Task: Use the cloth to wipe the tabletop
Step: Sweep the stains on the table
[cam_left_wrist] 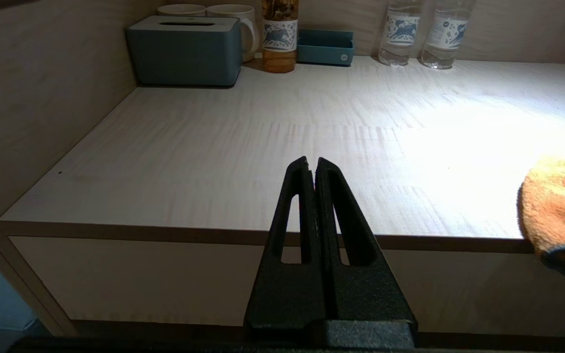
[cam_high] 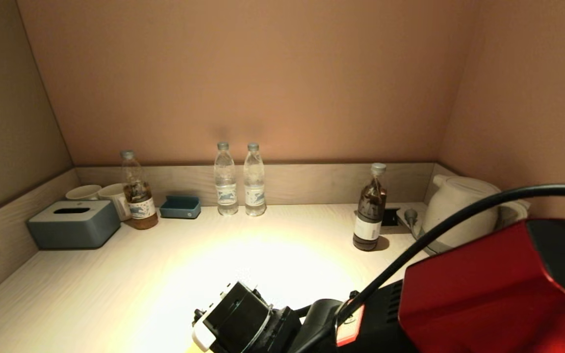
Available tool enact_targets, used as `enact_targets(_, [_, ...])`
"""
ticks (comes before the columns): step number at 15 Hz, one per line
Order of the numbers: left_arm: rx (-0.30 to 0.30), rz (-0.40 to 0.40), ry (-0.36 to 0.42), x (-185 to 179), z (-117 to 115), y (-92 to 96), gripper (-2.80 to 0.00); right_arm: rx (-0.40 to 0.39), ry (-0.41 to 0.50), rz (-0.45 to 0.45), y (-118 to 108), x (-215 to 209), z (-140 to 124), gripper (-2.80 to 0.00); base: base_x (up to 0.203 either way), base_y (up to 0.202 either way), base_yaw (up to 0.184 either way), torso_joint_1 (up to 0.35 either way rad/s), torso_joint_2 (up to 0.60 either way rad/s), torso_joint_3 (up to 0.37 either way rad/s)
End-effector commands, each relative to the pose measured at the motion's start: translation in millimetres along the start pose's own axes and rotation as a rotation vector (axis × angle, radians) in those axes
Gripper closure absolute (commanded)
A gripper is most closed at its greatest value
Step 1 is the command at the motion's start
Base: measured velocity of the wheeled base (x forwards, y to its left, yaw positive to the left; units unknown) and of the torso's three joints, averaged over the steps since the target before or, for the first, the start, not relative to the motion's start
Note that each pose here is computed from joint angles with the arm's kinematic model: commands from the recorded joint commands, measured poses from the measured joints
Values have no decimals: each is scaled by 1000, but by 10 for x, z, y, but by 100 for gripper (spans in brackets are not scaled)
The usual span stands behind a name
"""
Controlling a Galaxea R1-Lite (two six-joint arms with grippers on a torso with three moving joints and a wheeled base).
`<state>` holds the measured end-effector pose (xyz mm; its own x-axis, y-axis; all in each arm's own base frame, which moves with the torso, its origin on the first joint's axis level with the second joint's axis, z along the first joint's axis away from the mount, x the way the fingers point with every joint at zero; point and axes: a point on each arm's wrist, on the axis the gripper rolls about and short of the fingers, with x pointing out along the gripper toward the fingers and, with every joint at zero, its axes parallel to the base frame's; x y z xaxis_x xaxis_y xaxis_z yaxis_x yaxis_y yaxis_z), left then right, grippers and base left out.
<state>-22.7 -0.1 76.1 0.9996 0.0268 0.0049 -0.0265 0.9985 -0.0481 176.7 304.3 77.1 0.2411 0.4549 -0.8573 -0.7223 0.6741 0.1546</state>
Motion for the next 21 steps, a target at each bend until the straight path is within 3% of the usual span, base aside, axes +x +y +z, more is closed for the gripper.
enact_targets(1, [-1, 1, 0, 1, 1, 0, 0, 20, -3, -11, -80, -152, -60, 0, 0, 0, 0, 0, 0, 0])
enact_targets(11, [-1, 1, 0, 1, 1, 0, 0, 197, -50, -136, -849, -469, -108, 0, 0, 0, 0, 0, 0, 0])
enact_targets(15, [-1, 1, 0, 1, 1, 0, 0, 232, -43, -157, -962, -581, -237, 0, 0, 0, 0, 0, 0, 0])
enact_targets(21, [-1, 1, 0, 1, 1, 0, 0, 269, -35, -200, -1103, -915, -658, 0, 0, 0, 0, 0, 0, 0])
